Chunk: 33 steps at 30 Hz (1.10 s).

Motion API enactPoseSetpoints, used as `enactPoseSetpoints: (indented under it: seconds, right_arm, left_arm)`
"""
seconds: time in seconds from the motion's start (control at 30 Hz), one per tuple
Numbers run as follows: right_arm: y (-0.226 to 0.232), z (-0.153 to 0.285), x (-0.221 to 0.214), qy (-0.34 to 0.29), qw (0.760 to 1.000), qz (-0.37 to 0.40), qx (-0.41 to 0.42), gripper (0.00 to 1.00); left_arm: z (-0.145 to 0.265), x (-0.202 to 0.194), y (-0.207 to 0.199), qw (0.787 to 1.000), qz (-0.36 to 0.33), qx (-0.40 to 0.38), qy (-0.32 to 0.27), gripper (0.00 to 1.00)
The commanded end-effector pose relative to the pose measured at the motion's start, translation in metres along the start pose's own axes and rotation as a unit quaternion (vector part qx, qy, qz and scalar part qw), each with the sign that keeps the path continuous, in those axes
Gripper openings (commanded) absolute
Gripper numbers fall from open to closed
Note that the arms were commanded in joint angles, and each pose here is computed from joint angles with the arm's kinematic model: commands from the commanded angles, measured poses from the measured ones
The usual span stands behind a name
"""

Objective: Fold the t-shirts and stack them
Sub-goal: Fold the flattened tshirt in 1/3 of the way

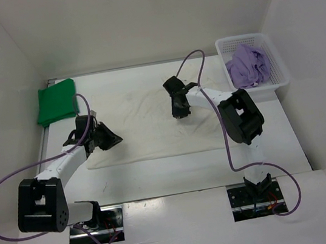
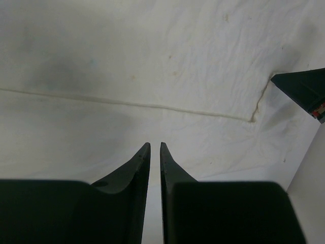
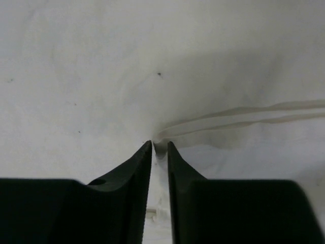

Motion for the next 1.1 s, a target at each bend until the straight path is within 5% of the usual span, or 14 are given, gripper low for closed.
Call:
enactPoseSetpoints:
  seconds: [0.0, 0.17, 0.43, 0.73, 0.8, 0.83, 0.87, 1.03, 1.07]
  right_arm:
    - [0.009, 0.002, 0.010, -0.013, 1.000, 0.003, 0.001, 0.21]
    - [0.012, 0.005, 0.016, -0.024, 1.000, 0.000, 0.003, 0.01]
    - [0.025, 0.022, 0.031, -0.045, 0.998, 0.008, 0.034, 0.00]
    - [0.030, 0.016, 0.014, -0.018, 0.998, 0.016, 0.051, 0.08]
    - [0.027, 0.020, 0.010, -0.011, 0.998, 0.016, 0.056, 0.19]
    - [0.026, 0.021, 0.008, -0.007, 0.998, 0.017, 0.053, 0.36]
    - [0.026, 0.027, 0.011, -0.014, 0.998, 0.020, 0.057, 0.41]
    - [-0.001, 0.051, 0.041, -0.053, 0.997, 0.004, 0.047, 0.41]
    - [-0.009, 0.047, 0.043, -0.051, 0.998, 0.000, 0.047, 0.30]
  left_arm:
    - [-0.003, -0.001, 0.000, 1.000, -0.002, -0.013, 0.001, 0.19]
    - [-0.005, -0.001, 0.000, 1.000, 0.002, -0.013, 0.001, 0.19]
    - [-0.004, 0.001, -0.002, 1.000, 0.002, -0.013, 0.001, 0.19]
    - [0.005, 0.005, -0.008, 1.000, -0.004, -0.020, -0.021, 0.19]
    - [0.004, 0.003, -0.006, 1.000, 0.002, -0.017, -0.018, 0.22]
    - [0.004, 0.003, -0.006, 1.000, 0.002, -0.017, -0.018, 0.22]
    - [0.004, 0.003, -0.006, 1.000, 0.002, -0.017, -0.018, 0.22]
    - [0.006, 0.001, -0.006, 1.000, 0.001, -0.019, -0.020, 0.22]
    - [0.006, 0.001, -0.006, 1.000, 0.001, -0.019, -0.020, 0.22]
Point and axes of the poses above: each gripper's point midway between its finger pads, its own z axis back along the fingers, its own y axis along the line the jaws close on, x = y × z, the point moved 10 cm from there along z, back along the fingers, and after that the axes turned 1 degree about z, right-handed, at the moved point
